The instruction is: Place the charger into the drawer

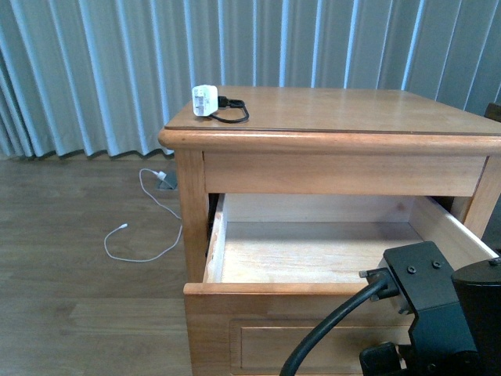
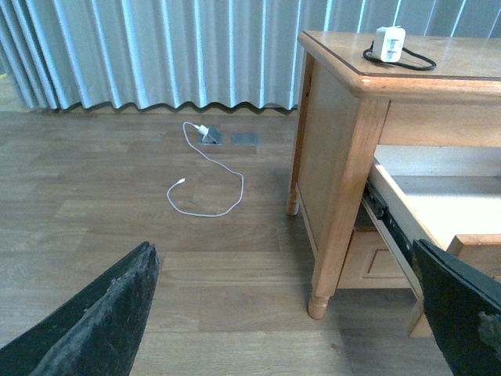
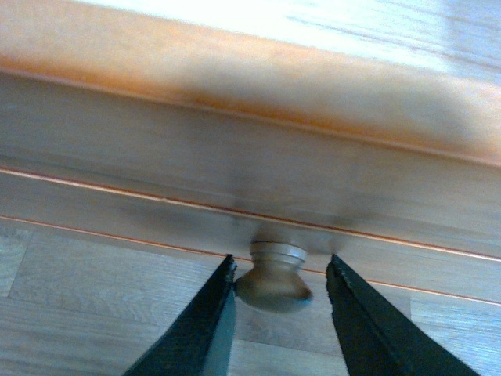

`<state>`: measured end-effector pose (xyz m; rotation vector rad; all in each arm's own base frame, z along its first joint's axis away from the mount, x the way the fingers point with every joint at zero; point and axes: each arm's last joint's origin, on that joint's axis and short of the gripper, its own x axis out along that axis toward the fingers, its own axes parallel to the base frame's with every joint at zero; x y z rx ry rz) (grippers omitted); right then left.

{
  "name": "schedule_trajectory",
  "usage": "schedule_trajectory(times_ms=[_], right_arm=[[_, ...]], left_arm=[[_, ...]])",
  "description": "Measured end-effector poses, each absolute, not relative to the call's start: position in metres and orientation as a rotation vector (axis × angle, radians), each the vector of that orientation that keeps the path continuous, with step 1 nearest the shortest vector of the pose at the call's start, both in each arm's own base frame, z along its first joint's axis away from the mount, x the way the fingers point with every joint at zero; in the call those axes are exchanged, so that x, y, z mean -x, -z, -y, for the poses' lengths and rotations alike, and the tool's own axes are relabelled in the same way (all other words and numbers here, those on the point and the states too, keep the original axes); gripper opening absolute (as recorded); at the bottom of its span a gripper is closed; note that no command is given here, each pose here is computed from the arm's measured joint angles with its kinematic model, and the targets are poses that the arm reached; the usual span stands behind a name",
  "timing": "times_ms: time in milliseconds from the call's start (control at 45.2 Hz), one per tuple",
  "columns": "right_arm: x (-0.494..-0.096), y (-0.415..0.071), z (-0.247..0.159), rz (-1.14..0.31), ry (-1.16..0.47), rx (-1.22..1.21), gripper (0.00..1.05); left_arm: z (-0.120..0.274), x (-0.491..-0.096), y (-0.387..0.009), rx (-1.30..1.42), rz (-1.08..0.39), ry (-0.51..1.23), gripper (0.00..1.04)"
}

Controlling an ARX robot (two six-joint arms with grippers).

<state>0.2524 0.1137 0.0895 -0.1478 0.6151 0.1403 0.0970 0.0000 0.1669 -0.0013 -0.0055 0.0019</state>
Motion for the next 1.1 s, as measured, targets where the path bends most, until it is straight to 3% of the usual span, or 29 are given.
schedule_trajectory(times_ms=[354,641,862,1105], right_arm=[[-0.201,-0.137,-0.082,-0.580,-0.180,0.067,0.98],[-0.171,-0.195,-0.017,-0.376,-0.041,-0.058,0.96],[-0.156,-0.209,0.020,-0.287,0.066,-0.139,0.96],[-0.154,-0.210,0.025,-0.274,0.094,-0.168,0.96]], left_arm=[[0.000,-0.097,-0.167,0.001,0.005,-0.002,0.99],[0.000,-0.097,-0.167,0.001,0.006,-0.002,0.99],[0.000,-0.097,-0.167,0.001,0.006,-0.002,0.99],[0.000,-0.097,-0.167,0.001,0.006,-0.002,0.99]])
